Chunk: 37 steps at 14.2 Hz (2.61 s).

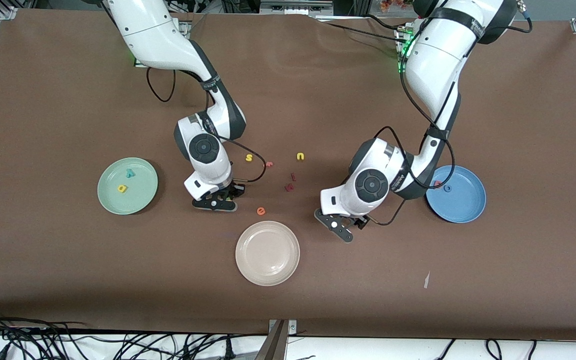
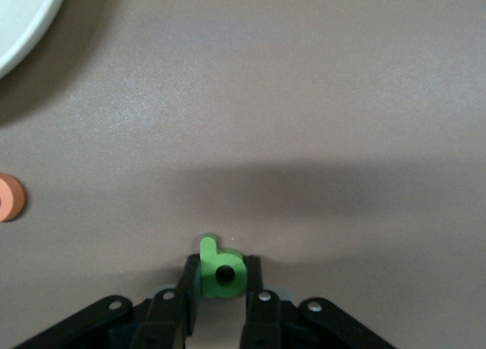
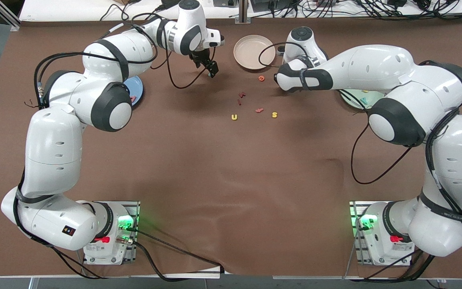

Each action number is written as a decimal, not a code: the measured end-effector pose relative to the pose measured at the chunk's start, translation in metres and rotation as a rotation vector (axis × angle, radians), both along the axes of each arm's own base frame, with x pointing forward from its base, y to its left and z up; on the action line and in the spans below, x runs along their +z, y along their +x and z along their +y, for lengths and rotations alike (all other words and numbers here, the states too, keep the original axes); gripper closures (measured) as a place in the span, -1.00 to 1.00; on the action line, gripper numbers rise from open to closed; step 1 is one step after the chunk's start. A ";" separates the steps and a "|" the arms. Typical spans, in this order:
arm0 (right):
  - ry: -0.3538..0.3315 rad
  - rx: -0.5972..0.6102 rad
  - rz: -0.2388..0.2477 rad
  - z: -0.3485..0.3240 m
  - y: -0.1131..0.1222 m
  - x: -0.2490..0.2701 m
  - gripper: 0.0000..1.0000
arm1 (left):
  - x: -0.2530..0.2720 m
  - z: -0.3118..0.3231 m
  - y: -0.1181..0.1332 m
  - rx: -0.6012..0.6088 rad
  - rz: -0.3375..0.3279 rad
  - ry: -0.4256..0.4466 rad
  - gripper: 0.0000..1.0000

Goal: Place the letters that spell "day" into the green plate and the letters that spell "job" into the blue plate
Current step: 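Grasp the teal j with the left gripper while the right gripper carries b, then drop the b on green with the right gripper while the left gripper carries j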

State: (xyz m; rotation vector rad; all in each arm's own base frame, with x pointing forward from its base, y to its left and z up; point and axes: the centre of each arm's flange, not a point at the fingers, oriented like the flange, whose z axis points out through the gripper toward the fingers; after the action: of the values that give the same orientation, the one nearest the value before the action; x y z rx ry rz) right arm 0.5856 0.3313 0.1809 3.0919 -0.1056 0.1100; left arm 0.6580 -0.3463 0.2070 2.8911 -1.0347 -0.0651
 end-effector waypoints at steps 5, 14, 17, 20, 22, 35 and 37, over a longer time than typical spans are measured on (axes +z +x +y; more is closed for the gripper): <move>-0.053 0.050 0.033 -0.032 0.020 0.034 0.46 | -0.018 -0.005 0.000 -0.003 -0.024 -0.011 -0.95; -0.074 0.251 0.189 -0.244 0.018 0.060 0.46 | -0.028 -0.010 0.003 -0.005 -0.054 -0.020 -0.81; -0.059 0.256 0.210 -0.289 -0.002 0.052 0.38 | -0.033 -0.009 0.006 -0.001 -0.061 -0.020 -0.71; -0.042 0.256 0.208 -0.282 -0.006 0.053 0.07 | -0.033 -0.010 0.008 0.009 -0.067 -0.024 -0.61; -0.031 0.265 0.183 -0.275 -0.003 0.069 -0.32 | -0.034 -0.010 0.009 0.021 -0.068 -0.025 -0.29; 0.058 0.301 0.251 -0.251 0.024 0.321 -1.00 | -0.031 -0.009 0.013 0.061 -0.075 -0.023 0.78; 0.037 0.313 0.201 -0.250 0.030 0.345 -1.00 | -0.026 -0.007 0.016 0.066 -0.071 -0.019 0.78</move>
State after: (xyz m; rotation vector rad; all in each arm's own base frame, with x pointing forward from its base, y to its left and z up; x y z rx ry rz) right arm 0.6152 0.0816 0.5260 3.1077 0.3876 -0.1938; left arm 0.6735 -0.3532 0.1810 2.9277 -0.9438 0.0515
